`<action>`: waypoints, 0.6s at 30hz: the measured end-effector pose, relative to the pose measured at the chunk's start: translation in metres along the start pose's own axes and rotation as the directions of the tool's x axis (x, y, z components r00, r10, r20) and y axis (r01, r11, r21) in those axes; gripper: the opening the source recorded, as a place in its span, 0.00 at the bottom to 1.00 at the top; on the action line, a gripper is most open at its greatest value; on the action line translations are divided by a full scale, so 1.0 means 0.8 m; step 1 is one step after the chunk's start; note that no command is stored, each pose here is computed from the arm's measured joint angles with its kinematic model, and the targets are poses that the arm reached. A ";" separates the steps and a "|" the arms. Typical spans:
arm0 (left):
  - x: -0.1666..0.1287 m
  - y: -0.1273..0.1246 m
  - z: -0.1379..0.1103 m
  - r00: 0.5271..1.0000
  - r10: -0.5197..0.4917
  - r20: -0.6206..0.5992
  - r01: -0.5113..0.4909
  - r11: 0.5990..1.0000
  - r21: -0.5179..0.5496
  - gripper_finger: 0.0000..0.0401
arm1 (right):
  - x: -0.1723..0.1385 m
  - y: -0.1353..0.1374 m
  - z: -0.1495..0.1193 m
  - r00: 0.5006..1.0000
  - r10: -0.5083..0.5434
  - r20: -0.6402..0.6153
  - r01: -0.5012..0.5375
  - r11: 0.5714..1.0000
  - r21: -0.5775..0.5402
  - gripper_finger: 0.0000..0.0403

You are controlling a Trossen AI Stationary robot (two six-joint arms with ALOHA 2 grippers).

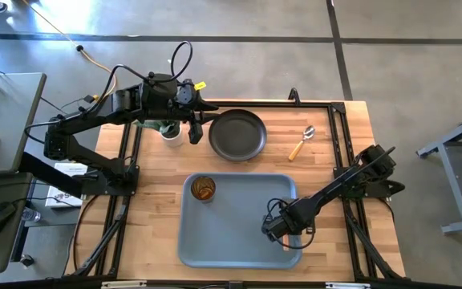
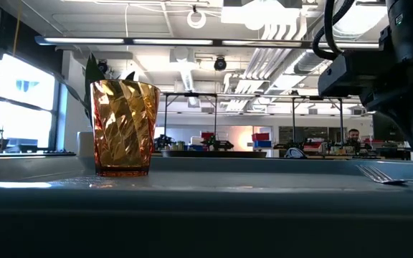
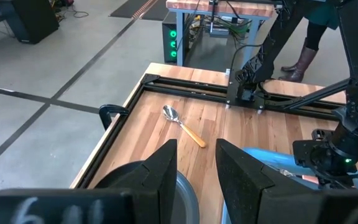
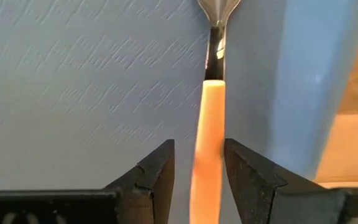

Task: Pick and place plate/cup/fork/spoon on tray
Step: Put the black plate on the blue tray to the bottom right of the brown cup

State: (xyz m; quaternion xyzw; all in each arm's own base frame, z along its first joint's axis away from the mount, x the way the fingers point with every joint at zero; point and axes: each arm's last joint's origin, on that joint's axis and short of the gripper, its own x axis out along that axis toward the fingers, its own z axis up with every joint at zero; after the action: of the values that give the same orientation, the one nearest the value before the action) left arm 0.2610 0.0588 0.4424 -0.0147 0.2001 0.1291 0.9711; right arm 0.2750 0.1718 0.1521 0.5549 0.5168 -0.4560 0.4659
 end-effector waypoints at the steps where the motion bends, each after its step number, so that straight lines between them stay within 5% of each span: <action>1: 0.000 0.000 0.000 1.000 0.000 0.000 0.000 1.000 0.000 0.25 | -0.002 0.001 -0.001 1.000 -0.001 0.001 0.001 1.000 0.000 0.33; 12: 0.000 0.000 0.000 1.000 0.000 -0.001 0.001 0.995 0.103 0.25 | -0.061 0.009 -0.010 0.987 -0.082 0.140 0.082 0.997 0.007 0.33; 18: 0.000 0.000 -0.003 1.000 0.000 -0.025 0.005 0.982 0.190 0.25 | -0.095 0.015 -0.014 0.970 -0.043 0.240 0.045 0.999 -0.001 0.33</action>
State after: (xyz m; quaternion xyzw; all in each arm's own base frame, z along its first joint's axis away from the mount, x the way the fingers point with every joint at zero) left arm 0.2600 0.0586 0.4402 0.0761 0.2236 0.1078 0.9657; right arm 0.2837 0.1711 0.2295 0.4827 0.4705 -0.5282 0.5163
